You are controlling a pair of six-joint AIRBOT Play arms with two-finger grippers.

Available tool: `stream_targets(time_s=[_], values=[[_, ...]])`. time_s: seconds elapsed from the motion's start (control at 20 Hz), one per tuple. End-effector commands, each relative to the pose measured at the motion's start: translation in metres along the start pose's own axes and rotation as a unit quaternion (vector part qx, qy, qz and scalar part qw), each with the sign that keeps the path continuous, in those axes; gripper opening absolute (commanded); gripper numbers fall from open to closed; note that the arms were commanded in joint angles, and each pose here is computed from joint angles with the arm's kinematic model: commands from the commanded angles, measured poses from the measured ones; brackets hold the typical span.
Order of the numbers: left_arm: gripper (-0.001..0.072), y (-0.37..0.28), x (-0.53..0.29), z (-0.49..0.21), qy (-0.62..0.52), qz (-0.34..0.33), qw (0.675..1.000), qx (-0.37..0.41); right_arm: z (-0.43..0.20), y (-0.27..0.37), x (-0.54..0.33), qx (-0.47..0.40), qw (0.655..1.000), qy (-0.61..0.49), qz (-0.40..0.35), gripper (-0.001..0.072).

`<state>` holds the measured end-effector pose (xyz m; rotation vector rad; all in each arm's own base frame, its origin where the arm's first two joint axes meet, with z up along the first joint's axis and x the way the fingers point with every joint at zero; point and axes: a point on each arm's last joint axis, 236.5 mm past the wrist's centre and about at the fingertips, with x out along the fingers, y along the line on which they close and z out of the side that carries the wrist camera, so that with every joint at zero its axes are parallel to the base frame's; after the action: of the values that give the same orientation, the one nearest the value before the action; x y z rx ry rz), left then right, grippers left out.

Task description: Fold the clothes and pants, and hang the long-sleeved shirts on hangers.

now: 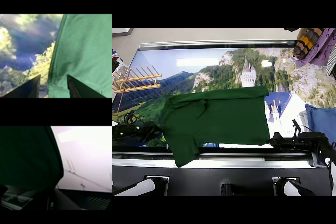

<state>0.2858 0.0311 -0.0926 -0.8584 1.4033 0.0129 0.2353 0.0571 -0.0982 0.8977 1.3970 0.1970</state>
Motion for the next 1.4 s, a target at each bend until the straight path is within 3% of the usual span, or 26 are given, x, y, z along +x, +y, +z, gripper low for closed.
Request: stream_targets(time_s=[0.0, 1.05, 1.1, 1.25, 1.3, 1.35], values=[[0.0393, -0.001, 0.003, -0.003, 0.002, -0.006, 1.0, 0.003, 0.0, 0.002, 0.0, 0.001, 1.0, -0.001, 0.004, 0.0031], [0.0391, -0.008, 0.021, -0.017, 0.038, -0.004, 0.999, 0.008, 0.001, 0.007, 0.0, 0.005, 1.0, -0.003, 0.013, 0.0031], [0.0373, -0.008, 0.021, -0.017, 0.039, -0.004, 0.999, 0.008, 0.001, 0.007, 0.0, 0.005, 1.0, -0.002, 0.014, 0.0031], [0.0148, -0.01, 0.021, -0.017, 0.039, -0.008, 0.999, 0.008, -0.001, 0.009, 0.0, -0.004, 1.0, 0.001, 0.018, 0.0031], [0.0039, -0.014, 0.021, -0.018, 0.04, -0.017, 0.999, 0.014, 0.0, 0.011, -0.001, -0.01, 1.0, 0.001, 0.023, 0.0031], [0.0014, -0.019, 0.021, -0.018, 0.041, -0.028, 0.998, 0.024, 0.0, 0.015, -0.001, -0.018, 0.999, -0.001, 0.031, 0.0031]])
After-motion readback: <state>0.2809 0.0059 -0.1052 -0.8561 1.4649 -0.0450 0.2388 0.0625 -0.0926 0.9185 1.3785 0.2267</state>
